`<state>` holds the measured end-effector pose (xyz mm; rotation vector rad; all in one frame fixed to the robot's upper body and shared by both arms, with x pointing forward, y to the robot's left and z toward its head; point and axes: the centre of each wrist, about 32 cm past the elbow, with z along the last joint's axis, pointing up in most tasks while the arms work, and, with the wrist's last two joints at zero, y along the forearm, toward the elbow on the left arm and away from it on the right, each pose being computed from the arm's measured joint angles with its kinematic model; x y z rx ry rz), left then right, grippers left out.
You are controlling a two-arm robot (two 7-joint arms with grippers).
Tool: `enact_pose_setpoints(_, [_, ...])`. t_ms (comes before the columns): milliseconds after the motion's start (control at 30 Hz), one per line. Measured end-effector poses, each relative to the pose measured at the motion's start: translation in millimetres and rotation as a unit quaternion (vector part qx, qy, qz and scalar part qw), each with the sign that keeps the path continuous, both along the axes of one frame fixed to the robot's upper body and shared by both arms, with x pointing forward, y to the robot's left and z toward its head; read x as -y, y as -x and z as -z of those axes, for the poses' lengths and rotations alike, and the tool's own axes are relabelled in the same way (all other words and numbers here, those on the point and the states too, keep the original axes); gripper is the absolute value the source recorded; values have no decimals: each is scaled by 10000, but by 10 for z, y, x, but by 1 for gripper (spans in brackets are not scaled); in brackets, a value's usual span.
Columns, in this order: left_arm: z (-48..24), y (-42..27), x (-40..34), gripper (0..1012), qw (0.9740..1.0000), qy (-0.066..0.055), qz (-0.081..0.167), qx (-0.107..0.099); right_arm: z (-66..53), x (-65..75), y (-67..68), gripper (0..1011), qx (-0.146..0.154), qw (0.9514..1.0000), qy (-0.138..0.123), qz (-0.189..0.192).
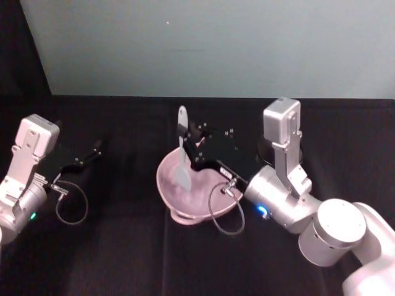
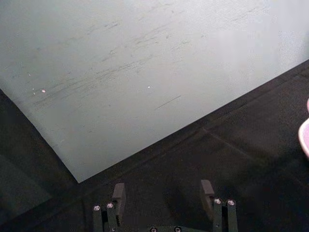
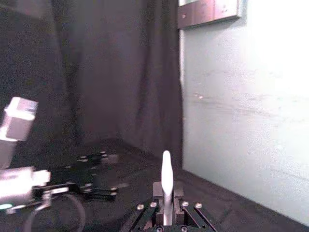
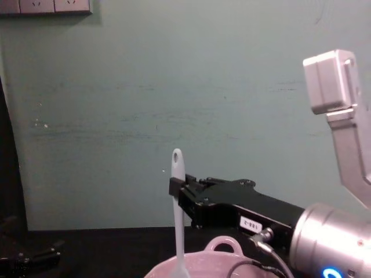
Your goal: Use the one hand to pick up the spoon and stir the clear water in the bowl.
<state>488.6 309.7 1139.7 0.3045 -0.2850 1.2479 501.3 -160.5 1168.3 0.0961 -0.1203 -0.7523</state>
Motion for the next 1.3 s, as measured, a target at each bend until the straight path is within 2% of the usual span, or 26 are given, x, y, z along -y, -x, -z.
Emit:
enact_pose_setpoints(167, [-1, 0, 0, 1011, 10000, 0, 0, 1, -4, 3, -104, 125, 109, 9994, 99, 314])
enact_pose_setpoints(300, [0, 0, 0, 1011, 10000, 0, 0, 1, -33, 79, -155, 126, 176, 9980, 164, 592])
enact_pose_setpoints(467, [0, 0, 0, 1011, 10000, 0, 0, 0, -62, 198, -148, 125, 204, 9966, 217, 763])
enact_pose_setpoints(600, [-1, 0, 0, 1011, 10000, 0, 0, 1, -77, 299, -88, 125, 218, 9961, 264, 818])
enact_pose_setpoints(733, [0, 0, 0, 1011, 10000, 0, 0, 1, -80, 389, 17, 125, 194, 9968, 253, 736])
enact_pose_setpoints(900, [0, 0, 0, 1011, 10000, 0, 0, 0, -78, 417, 134, 125, 145, 9981, 207, 569])
enact_pose_setpoints(1067, [0, 0, 0, 1011, 10000, 0, 0, 0, -61, 354, 248, 125, 72, 9994, 160, 299])
enact_pose_setpoints(1233, [0, 0, 0, 1011, 10000, 0, 0, 0, -51, 251, 273, 126, -27, 9999, 120, 49])
enact_pose_setpoints(1300, [0, 0, 0, 1011, 10000, 0, 0, 0, -49, 168, 252, 125, -66, 9999, 86, -84])
